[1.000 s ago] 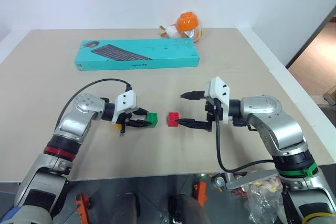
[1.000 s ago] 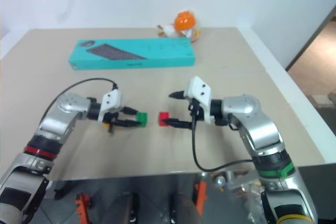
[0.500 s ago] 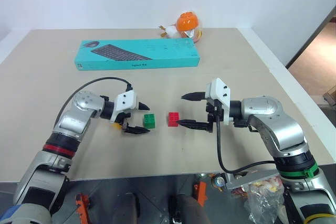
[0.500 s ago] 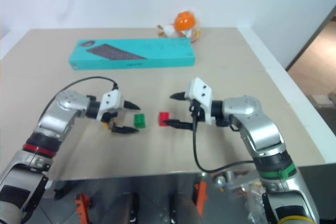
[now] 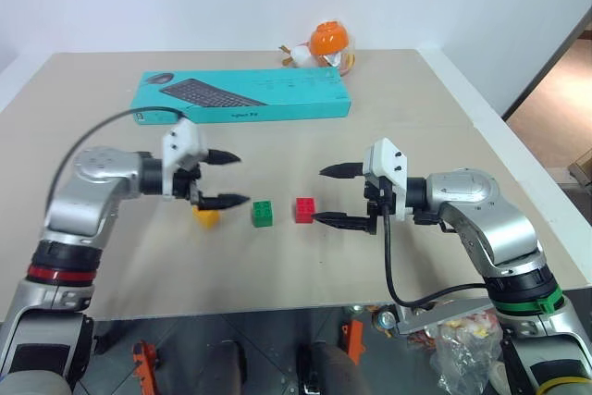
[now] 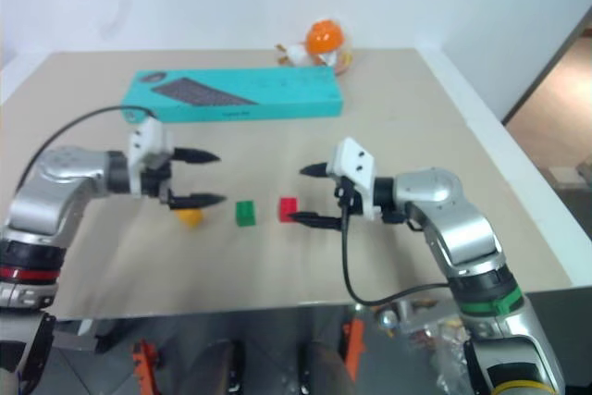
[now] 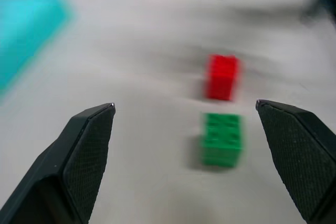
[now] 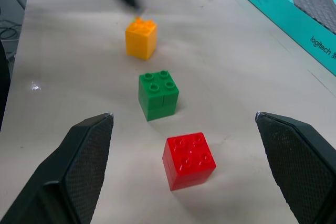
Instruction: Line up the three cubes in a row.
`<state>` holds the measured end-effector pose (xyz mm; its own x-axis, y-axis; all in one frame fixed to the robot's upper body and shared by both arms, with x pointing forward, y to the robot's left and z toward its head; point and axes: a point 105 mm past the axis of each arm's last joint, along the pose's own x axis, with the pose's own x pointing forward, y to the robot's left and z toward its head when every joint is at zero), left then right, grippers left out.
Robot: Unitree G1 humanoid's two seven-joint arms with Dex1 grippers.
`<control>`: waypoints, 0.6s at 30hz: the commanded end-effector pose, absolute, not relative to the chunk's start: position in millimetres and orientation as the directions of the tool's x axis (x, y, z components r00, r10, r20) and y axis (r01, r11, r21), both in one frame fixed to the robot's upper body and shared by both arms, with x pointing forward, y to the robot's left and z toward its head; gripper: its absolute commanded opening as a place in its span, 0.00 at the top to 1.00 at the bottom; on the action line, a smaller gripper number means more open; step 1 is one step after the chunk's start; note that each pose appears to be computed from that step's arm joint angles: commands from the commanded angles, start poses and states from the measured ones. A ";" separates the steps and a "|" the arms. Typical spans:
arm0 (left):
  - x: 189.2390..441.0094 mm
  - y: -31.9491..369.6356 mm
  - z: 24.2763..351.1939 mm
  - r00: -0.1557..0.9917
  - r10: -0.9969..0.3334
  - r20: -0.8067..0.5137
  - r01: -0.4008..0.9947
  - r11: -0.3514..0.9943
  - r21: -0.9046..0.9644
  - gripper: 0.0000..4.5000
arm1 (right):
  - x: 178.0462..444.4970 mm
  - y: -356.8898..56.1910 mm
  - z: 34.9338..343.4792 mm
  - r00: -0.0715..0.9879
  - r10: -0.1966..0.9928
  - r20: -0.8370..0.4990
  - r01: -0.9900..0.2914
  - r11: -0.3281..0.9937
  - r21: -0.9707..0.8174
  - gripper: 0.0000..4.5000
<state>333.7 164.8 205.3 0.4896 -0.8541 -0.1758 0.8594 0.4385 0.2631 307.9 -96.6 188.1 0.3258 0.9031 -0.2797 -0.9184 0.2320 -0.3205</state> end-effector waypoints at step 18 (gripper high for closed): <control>296.6 183.4 159.3 0.868 -0.495 0.042 0.485 0.863 0.142 0.01 | 309.9 -94.1 195.7 0.294 0.919 -0.264 -0.914 0.190 -0.357 0.00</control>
<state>298.2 184.9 148.5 0.8571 -0.5151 0.0079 0.5116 0.8529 0.1036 310.9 -96.4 184.8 0.2979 0.9122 -0.2812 -0.9264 0.2052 -0.3158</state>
